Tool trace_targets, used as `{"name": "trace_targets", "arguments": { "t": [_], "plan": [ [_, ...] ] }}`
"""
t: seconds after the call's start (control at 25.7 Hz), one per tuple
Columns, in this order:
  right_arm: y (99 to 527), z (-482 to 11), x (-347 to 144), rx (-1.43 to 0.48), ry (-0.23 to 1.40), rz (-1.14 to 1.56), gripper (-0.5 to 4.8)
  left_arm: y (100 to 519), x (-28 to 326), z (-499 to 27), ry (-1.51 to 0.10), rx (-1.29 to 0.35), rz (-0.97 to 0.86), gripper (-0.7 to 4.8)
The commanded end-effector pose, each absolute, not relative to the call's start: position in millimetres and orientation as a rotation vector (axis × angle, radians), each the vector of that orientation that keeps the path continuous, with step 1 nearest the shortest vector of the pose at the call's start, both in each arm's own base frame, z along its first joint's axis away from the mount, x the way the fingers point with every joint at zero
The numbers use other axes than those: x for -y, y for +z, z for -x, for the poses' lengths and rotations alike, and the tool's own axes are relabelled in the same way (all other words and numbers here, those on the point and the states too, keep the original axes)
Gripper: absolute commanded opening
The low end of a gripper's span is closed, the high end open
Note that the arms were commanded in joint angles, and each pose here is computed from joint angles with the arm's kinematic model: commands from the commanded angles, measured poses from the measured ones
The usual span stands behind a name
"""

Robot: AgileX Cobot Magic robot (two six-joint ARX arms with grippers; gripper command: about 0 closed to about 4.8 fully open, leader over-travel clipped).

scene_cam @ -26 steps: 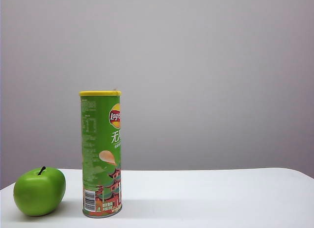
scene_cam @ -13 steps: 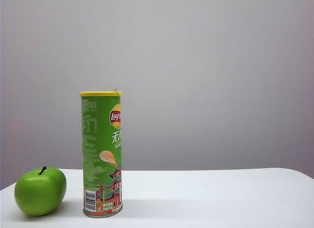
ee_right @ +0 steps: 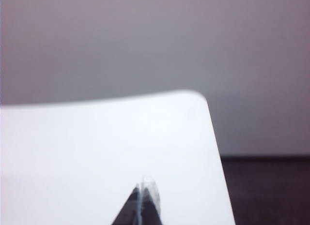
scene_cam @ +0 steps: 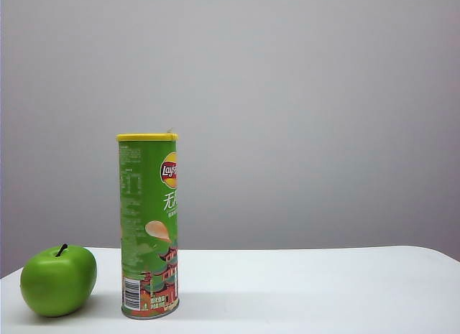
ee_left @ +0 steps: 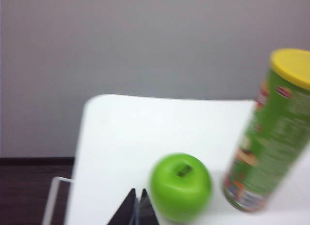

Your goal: Pick up the green bucket of chips from the desk, place it near the apple, and finally stand it up.

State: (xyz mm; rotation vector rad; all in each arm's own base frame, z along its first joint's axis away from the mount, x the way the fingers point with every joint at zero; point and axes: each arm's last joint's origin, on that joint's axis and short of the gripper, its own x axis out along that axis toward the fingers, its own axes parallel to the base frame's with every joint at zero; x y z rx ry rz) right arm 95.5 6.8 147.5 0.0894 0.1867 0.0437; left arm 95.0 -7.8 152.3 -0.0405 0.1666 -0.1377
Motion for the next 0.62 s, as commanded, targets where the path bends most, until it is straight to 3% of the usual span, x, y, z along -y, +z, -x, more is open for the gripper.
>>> {"name": "trace_targets", "arguments": {
  "t": [0.04, 0.62],
  "plan": [
    [145.3, -95.9, -6.3, -0.195, 0.034, -0.09, -0.06, 153.4, 4.2, -95.4, -0.013, -0.156, 0.027, -0.05],
    [146.0, -95.9, -6.5, -0.187, 0.041, -0.102, -0.05, 150.3, 4.2, -94.9, -0.011, -0.188, 0.031, -0.02]
  ]
}}
